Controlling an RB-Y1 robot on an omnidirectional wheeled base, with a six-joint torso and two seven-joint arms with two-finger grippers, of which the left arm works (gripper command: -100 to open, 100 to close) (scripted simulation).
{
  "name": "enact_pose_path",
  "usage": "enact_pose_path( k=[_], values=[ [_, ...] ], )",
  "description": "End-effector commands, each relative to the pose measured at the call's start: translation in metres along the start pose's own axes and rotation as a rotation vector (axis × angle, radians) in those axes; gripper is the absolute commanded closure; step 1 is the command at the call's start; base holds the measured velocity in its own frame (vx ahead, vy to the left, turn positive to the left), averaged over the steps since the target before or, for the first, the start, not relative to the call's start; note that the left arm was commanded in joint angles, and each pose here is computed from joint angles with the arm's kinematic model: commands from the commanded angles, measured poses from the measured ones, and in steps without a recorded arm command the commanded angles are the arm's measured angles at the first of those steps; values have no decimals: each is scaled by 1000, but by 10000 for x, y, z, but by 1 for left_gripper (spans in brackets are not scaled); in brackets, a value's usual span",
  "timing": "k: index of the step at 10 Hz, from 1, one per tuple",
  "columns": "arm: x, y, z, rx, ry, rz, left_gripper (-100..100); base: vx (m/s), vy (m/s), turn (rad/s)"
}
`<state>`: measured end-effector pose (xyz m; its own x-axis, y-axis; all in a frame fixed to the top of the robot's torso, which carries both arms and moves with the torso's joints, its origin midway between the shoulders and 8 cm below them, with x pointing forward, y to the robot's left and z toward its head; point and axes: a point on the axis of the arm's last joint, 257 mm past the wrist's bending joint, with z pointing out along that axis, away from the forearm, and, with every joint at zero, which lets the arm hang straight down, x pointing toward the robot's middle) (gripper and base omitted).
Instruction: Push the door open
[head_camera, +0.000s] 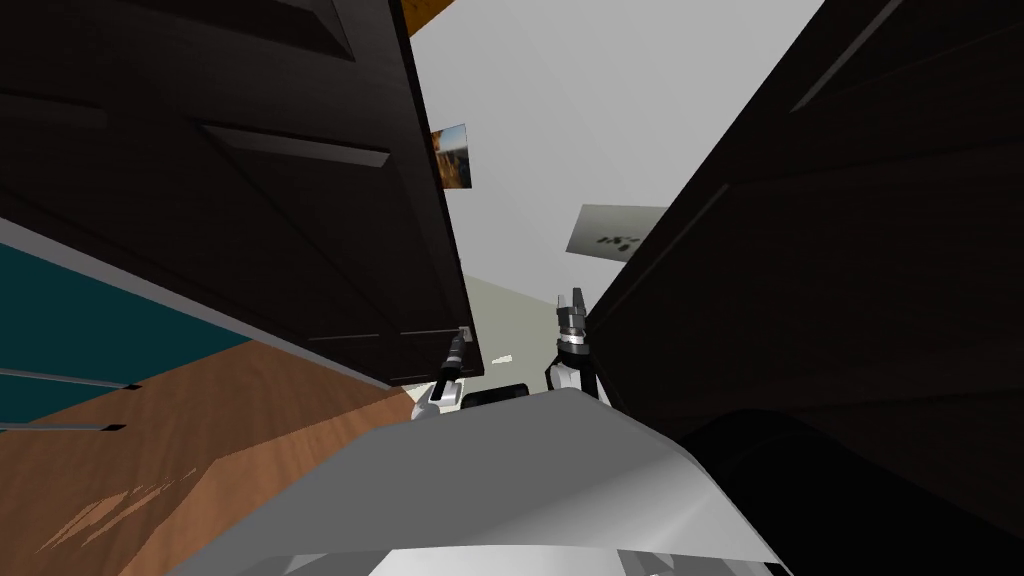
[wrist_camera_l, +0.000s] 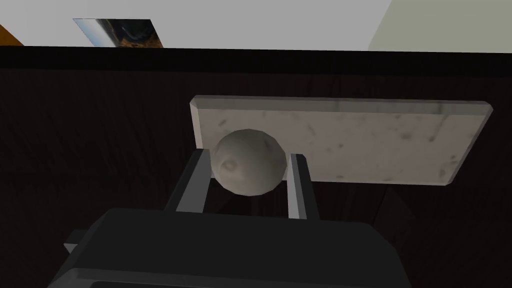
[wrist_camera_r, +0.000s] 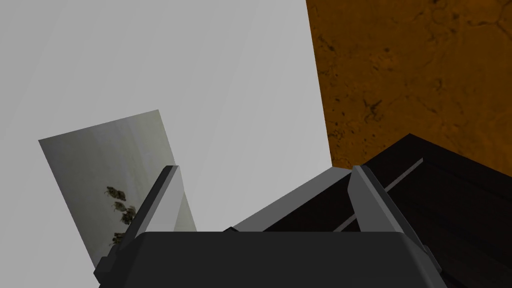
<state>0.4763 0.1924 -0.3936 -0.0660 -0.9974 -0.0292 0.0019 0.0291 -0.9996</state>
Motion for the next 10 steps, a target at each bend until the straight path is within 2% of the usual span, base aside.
enact_pose_path(
  k=[1, 2, 4, 5, 7, 8, 10],
  values=[
    [-12, -20, 9, 6, -2, 0, 100, 0, 0, 0],
    [-183, 1, 1, -1, -25, 22, 100, 116, -10, 38],
    [-249, -2, 2, 0, -36, 28, 100, 143, -39, 42],
    [-373, -9, 5, 1, -61, 38, 100, 158, -43, 105],
    [-463, -17, 8, 1, -87, 39, 100, 248, -7, 94],
    [-412, 2, -29, -4, -67, 56, -100, -11, 38, 100],
    [-381, 1, -33, -4, -64, 58, -100, -167, 72, 34]
  ],
)
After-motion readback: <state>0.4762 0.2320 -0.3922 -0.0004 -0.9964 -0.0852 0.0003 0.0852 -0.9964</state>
